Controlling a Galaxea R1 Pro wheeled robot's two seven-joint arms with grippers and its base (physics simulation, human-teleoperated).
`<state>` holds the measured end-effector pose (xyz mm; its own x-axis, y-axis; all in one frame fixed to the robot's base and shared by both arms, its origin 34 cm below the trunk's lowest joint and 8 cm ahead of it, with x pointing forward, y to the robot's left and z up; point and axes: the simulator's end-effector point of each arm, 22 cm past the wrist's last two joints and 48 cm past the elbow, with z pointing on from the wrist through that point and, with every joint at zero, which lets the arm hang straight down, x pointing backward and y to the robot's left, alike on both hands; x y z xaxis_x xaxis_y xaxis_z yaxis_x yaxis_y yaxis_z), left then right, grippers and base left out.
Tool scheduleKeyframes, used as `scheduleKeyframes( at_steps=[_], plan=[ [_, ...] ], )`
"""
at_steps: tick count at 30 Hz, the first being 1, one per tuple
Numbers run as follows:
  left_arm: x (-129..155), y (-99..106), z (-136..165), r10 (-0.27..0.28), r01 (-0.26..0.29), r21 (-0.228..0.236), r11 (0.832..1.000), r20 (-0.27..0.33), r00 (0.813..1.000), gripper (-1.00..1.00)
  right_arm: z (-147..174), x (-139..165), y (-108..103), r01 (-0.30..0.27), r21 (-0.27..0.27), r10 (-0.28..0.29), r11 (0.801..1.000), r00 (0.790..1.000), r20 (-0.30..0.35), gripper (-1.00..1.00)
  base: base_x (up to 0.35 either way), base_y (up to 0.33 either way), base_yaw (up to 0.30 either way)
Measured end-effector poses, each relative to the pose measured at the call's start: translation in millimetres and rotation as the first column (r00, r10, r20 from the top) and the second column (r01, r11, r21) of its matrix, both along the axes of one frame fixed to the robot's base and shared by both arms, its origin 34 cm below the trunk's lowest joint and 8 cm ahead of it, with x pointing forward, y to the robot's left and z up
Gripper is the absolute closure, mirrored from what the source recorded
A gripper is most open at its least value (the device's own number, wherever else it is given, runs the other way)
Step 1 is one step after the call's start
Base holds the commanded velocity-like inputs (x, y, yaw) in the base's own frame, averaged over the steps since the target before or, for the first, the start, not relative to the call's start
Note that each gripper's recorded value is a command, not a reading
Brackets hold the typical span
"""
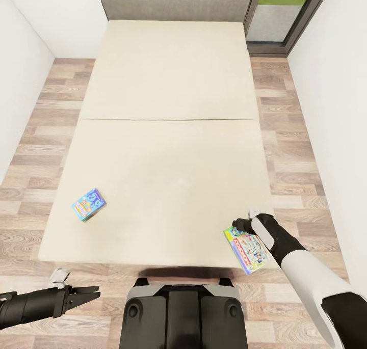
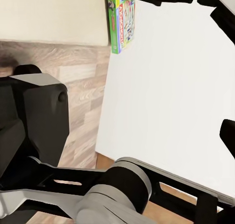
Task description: Put all the toys in the child's room - the three board games (two on the bed and one on the table), the two jigsaw puzzles on the table, and the tennis ball on the table - inside the toy box on the table in the child's room.
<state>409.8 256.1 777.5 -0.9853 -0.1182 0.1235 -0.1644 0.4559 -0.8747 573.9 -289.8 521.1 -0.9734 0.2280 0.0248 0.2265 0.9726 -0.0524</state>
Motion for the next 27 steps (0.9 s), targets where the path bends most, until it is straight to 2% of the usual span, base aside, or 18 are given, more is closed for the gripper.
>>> scheduleKeyframes(
  at_steps=[27],
  plan=[
    [0.1, 0.2, 0.1, 0.001, -0.001, 0.000, 1.000, 0.000, 1.000, -1.00, 0.2, 0.8, 1.9, 0.000, 0.003, 0.000, 1.000, 1.000, 0.001, -1.00, -0.052, 0.000, 0.000]
  ],
)
